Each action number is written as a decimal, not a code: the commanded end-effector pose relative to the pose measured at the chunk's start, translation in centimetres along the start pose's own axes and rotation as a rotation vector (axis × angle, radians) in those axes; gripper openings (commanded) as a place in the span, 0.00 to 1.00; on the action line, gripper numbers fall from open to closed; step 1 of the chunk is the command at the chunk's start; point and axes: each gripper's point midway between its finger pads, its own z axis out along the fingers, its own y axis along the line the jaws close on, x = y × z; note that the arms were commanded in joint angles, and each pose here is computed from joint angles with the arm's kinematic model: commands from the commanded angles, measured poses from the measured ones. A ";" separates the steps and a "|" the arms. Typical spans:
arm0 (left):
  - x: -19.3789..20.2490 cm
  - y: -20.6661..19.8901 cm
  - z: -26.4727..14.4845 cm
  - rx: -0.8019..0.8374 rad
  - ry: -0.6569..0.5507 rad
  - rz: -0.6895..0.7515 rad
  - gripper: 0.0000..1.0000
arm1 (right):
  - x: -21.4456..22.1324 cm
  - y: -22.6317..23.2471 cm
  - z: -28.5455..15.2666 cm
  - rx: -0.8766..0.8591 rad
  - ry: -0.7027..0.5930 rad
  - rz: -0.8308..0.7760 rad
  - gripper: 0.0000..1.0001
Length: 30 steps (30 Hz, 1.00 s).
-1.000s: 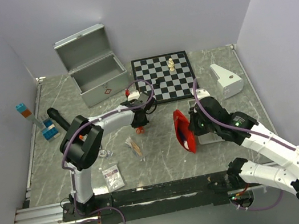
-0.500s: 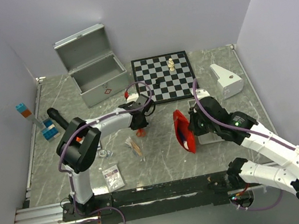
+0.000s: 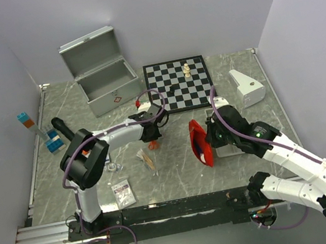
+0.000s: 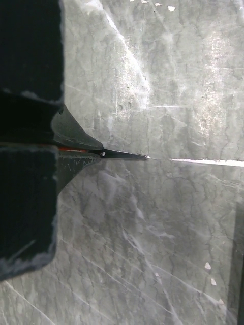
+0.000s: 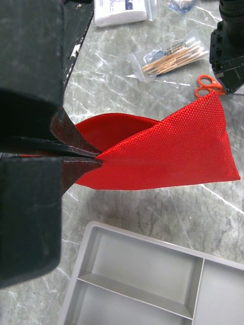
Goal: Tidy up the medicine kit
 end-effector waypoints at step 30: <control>-7.0 -8.3 -26.0 1.024 -0.282 -0.314 0.01 | -4.9 4.6 0.9 -0.068 0.020 0.118 0.00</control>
